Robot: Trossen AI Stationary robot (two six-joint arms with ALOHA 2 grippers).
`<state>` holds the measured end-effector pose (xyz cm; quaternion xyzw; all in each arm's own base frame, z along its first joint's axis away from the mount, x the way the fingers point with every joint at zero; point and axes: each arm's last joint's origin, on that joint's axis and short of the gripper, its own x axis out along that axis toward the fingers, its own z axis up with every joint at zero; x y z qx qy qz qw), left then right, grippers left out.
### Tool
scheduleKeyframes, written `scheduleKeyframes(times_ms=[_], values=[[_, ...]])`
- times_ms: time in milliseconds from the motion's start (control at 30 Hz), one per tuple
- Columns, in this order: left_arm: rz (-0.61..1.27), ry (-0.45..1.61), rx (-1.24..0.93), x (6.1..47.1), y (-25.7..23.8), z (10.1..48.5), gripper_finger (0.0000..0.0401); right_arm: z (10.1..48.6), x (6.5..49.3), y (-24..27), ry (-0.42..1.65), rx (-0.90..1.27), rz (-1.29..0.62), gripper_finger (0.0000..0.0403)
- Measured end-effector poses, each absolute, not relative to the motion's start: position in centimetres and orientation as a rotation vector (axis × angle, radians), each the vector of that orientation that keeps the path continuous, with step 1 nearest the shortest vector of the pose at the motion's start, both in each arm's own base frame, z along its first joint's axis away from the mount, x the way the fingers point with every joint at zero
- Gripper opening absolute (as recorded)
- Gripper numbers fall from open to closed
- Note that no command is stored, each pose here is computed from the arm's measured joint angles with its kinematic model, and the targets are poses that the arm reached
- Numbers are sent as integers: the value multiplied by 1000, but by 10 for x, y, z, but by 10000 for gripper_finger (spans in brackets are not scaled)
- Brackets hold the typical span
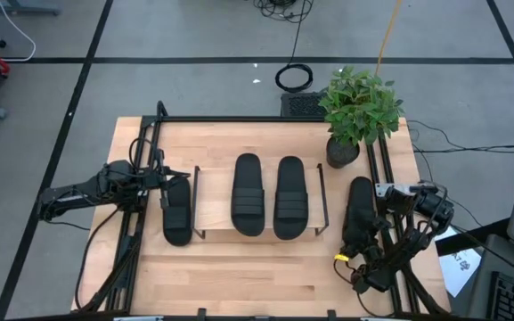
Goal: Pick and place slides into the shelf
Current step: Put the right black slide under the shelf
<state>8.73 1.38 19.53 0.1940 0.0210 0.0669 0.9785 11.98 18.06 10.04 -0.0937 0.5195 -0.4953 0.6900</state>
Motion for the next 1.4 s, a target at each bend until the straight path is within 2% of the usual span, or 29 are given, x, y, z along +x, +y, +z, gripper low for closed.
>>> scheduleKeyframes(times_ms=[67,167,233,367,433,800,1167,1400], values=[[135,41,391,87,14,195,21,101,120,181,1155,-199,-1118,131],[135,39,393,87,14,196,21,106,121,182,1150,-231,-1141,45],[136,34,393,87,14,196,21,113,123,185,1152,-271,-1150,15],[136,33,389,87,14,196,21,135,130,197,1144,-315,-1166,7],[136,33,388,87,14,196,21,141,135,202,1191,-333,-1071,5],[136,34,381,87,14,196,21,177,161,235,1279,-271,-863,2],[136,32,363,87,14,196,21,208,165,264,1371,-192,-685,1],[137,31,351,87,14,196,21,238,157,289,1342,-107,-547,1]])
